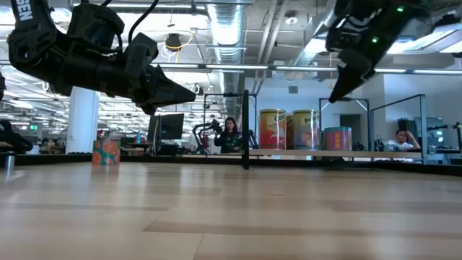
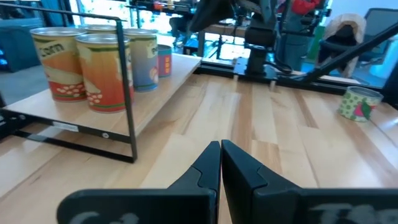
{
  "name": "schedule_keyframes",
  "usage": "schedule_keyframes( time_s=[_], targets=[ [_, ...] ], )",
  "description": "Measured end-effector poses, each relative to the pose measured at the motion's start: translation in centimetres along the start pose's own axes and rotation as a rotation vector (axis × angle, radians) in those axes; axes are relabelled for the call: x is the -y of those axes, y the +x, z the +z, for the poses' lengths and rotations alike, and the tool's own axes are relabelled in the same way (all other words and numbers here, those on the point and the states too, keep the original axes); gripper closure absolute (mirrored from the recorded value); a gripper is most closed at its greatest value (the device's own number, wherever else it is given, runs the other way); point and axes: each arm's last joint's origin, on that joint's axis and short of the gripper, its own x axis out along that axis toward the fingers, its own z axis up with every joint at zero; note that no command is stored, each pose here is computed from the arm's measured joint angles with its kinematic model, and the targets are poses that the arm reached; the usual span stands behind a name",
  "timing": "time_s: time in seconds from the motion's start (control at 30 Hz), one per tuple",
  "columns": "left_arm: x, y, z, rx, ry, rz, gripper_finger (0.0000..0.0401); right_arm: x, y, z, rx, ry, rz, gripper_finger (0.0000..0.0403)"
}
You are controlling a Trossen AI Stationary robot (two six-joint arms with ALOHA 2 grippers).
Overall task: Pick and place cans onto a shelf
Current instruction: Put the canned oranges on the shelf
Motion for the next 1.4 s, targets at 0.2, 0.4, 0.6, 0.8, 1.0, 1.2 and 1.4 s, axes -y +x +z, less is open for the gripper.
schedule_keyframes(
  time_s=[0.2, 0.4, 0.6, 0.8, 1.0, 1.2, 1.4],
  targets=[
    [0.0, 0.0, 0.0, -0.002, 0.001, -0.020, 0.0400, -4.6, 0.9, -2.9, 0.314, -0.013, 0.239, 0.0386],
    [-1.8, -0.7, 0.8, -0.059, -0.043, 0.060, 0.0401, -7.4, 0.8, -4.7, 0.594, -0.019, 0.401, 0.0394],
    [-5.0, -2.7, 2.2, -0.347, -0.094, 0.243, 0.0401, -8.2, 0.8, -5.3, 0.593, -0.039, 0.413, 0.0396],
    [-7.3, -5.3, 4.5, -0.718, -0.130, 0.412, 0.0400, -8.3, 0.7, -5.3, 0.596, -0.040, 0.416, 0.0391],
    [-9.1, -6.9, 5.4, -0.922, -0.071, 0.610, 0.0371, -8.3, 0.7, -5.3, 0.595, -0.050, 0.413, 0.0391],
    [-11.0, -6.9, 5.9, -0.968, -0.074, 0.659, 0.0306, -8.2, 0.8, -5.2, 0.603, -0.073, 0.401, 0.0391],
    [-12.9, -6.5, 6.1, -1.019, -0.092, 0.699, 0.0251, -7.9, 1.0, -5.1, 0.603, -0.073, 0.381, 0.0392]
  ],
)
